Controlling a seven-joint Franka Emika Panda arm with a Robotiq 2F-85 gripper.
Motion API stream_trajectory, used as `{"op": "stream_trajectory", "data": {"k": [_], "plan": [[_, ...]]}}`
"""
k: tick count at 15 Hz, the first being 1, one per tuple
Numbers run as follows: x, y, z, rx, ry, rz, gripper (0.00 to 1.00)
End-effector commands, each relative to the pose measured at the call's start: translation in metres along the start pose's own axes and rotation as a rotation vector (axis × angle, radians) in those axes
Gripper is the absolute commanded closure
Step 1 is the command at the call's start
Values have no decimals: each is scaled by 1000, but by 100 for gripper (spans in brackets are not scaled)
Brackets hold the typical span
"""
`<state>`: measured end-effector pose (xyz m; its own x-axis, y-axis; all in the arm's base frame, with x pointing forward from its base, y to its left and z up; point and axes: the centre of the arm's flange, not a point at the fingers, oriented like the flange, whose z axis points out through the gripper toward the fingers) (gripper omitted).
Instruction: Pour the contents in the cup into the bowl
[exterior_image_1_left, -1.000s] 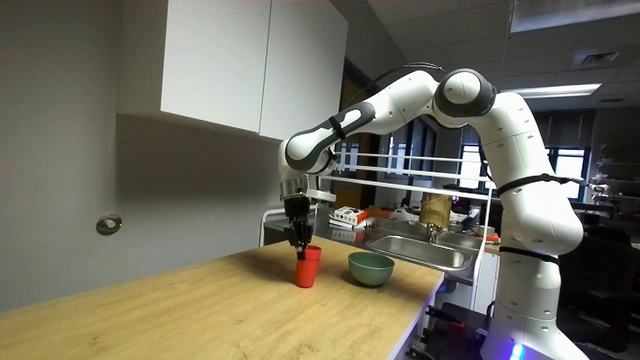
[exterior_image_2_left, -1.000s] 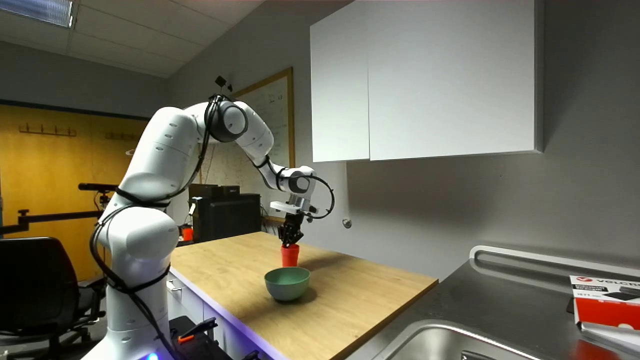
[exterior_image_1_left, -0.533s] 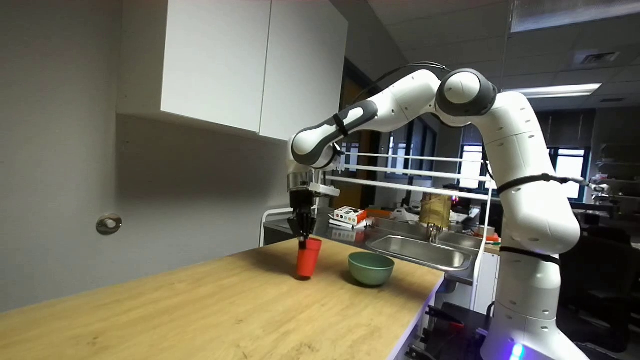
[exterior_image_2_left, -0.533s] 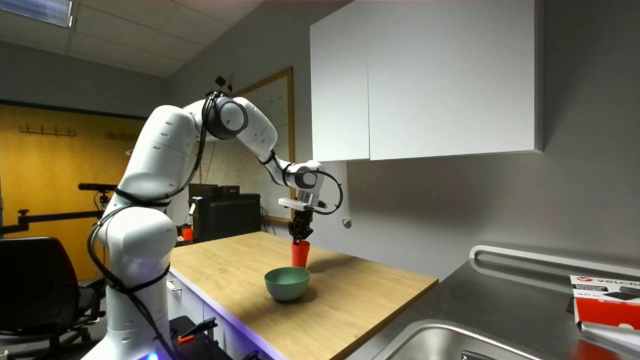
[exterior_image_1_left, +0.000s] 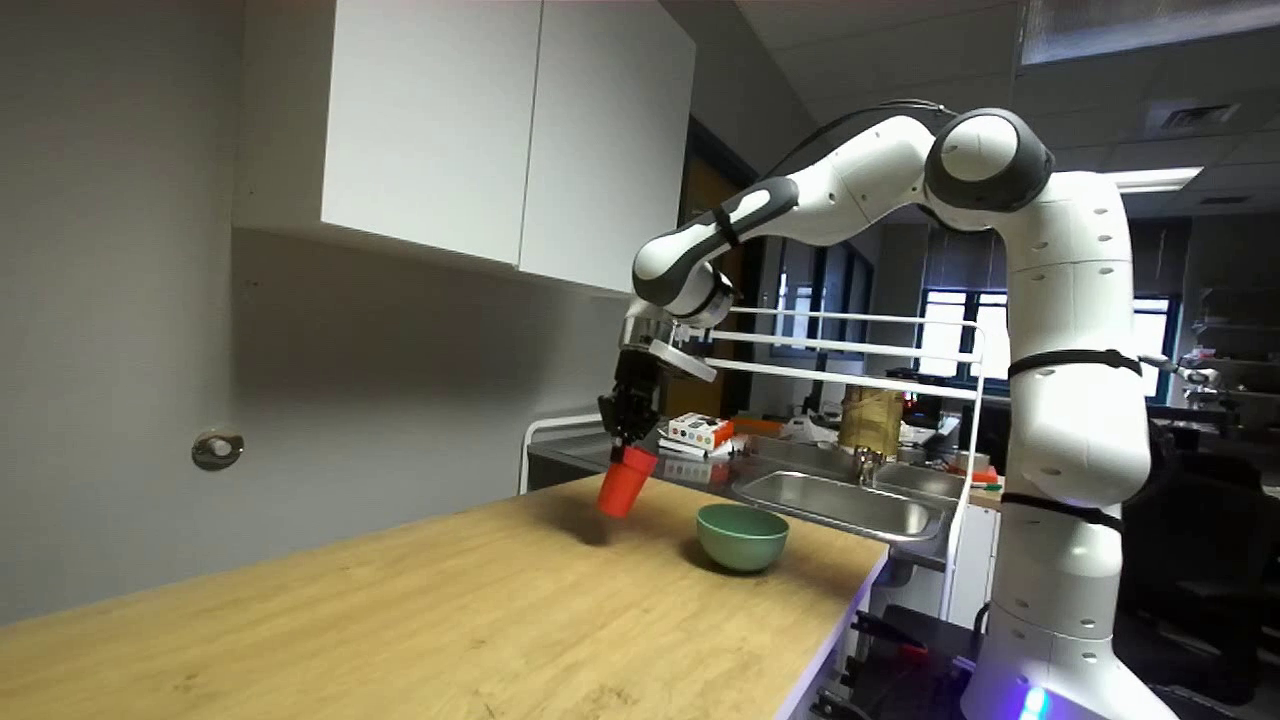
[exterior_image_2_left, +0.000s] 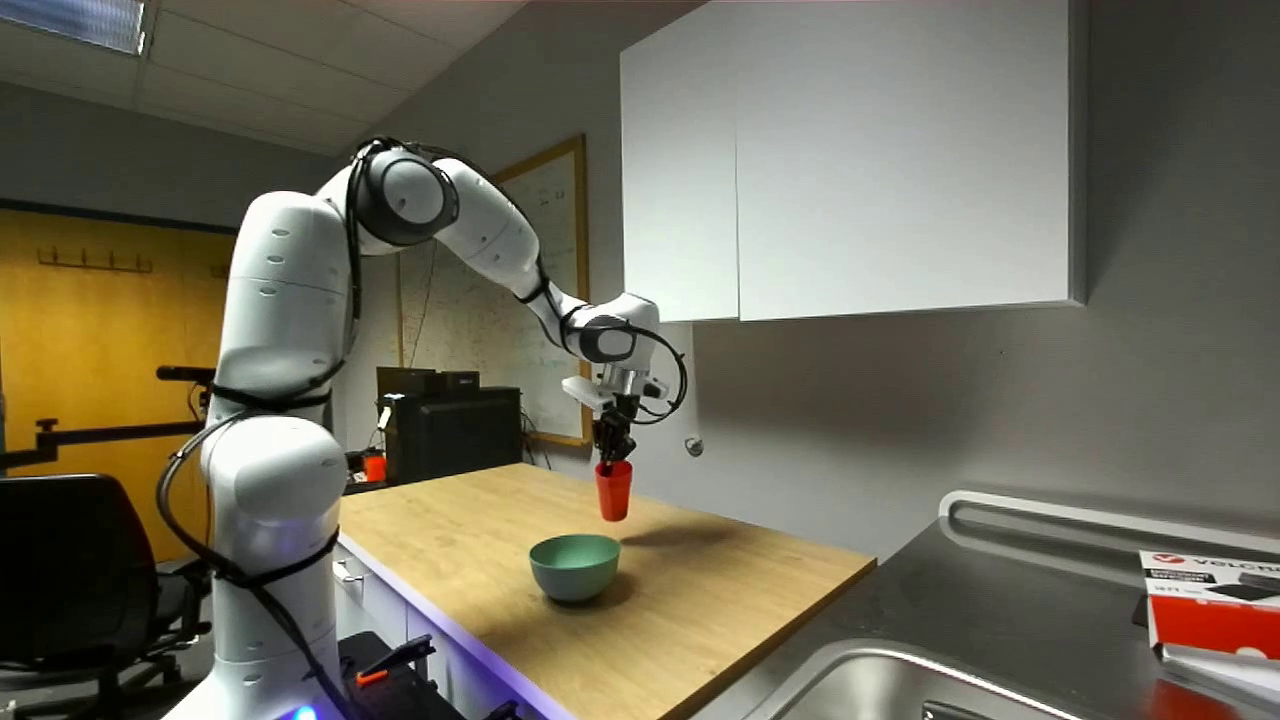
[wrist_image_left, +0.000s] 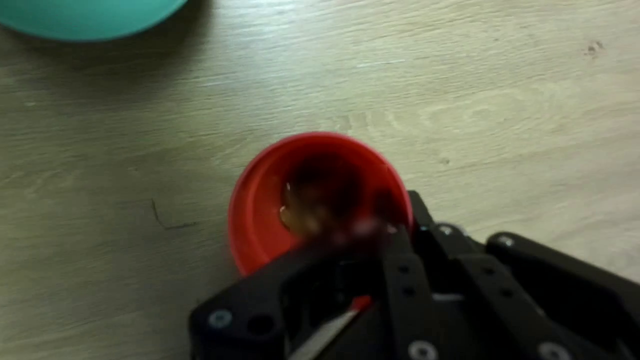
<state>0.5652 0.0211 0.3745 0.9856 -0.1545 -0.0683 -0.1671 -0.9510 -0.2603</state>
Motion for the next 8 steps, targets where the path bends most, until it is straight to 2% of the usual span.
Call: {"op": "stream_trajectory", "data": {"k": [1, 4, 8], "plan": [[-62, 15, -14, 128, 110, 112, 96], [-99, 11, -3, 262, 187, 196, 96], [-145, 16, 11, 371, 294, 268, 96]]}}
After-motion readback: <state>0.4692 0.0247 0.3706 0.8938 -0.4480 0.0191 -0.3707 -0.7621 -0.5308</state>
